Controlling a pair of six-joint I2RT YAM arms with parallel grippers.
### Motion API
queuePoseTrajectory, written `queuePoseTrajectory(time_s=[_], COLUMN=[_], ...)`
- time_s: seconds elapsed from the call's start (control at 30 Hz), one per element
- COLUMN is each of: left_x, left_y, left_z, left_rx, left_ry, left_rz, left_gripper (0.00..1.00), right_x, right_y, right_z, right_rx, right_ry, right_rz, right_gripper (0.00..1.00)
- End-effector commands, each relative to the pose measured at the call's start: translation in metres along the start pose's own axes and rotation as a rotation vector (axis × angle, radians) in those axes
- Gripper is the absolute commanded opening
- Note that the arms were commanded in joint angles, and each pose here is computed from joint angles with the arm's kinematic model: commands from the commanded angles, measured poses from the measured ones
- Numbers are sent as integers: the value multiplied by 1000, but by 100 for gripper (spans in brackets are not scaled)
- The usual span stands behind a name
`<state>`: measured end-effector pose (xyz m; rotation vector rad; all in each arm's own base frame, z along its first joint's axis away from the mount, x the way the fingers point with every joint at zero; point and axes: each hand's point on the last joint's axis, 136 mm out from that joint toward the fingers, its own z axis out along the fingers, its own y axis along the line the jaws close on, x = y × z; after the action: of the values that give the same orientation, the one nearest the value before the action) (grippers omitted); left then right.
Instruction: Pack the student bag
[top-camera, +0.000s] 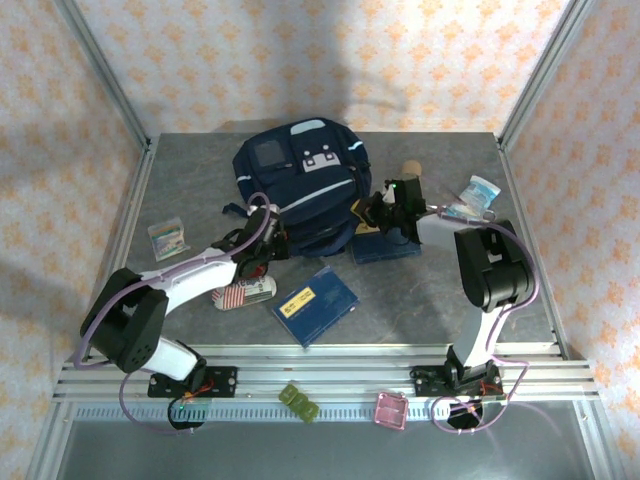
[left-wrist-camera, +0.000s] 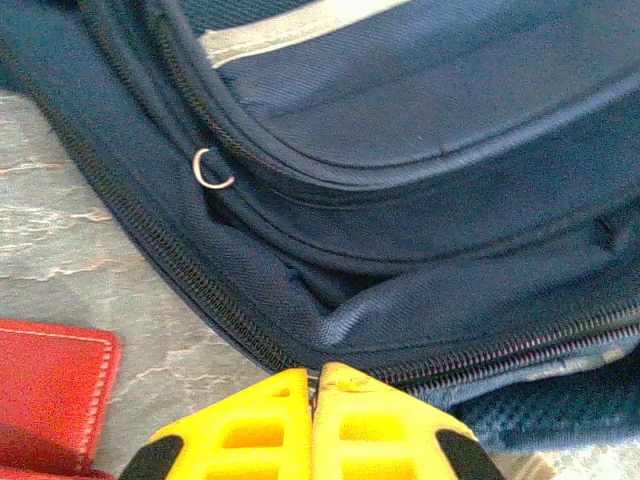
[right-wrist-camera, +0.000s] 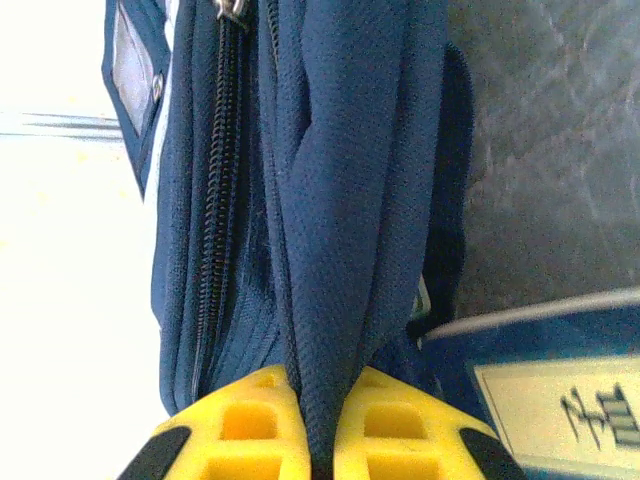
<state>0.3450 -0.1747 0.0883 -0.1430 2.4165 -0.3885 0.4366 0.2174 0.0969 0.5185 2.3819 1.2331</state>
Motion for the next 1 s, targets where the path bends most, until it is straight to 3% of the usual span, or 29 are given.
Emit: queuePoseTrajectory(time_s=[0.0,0.07,0.17,0.33,0.47,0.5,0.53,0.6,0.73,0.97], left_x=[5,1,-11,-24,-24,-24,-23,-23,-24,-23], left_y=[-30,-54,-82,-105,-114,-114,-115,-114,-114,-119], left_z=[-8,-9,-10,-2,4,6,6,7,3,-8], left_rx=[77,145,223,290,311,310,312,308,314,342], left_ry=[4,-16,-71,-116,-96,-93,-90,-87,-96,-118], left_rz=[43,42,23,11,25,25,30,34,35,56], left_gripper=[0,0,0,0,0,0,0,0,0,0], right_x=[-72,-84,-89,-70,-30,-18,-4,20,57,71], right_y=[25,23,13,13,19,19,19,15,11,12], right_z=[-7,-1,2,-32,-52,-53,-54,-52,-40,-9], right_rx=[-10,41,147,196,154,143,127,120,132,102], right_ry=[-188,-190,-163,-174,-101,-72,-35,18,99,161], right_rz=[-82,-96,-82,-67,-37,-21,-8,11,16,86], right_gripper=[0,5,45,62,75,95,100,100,87,73])
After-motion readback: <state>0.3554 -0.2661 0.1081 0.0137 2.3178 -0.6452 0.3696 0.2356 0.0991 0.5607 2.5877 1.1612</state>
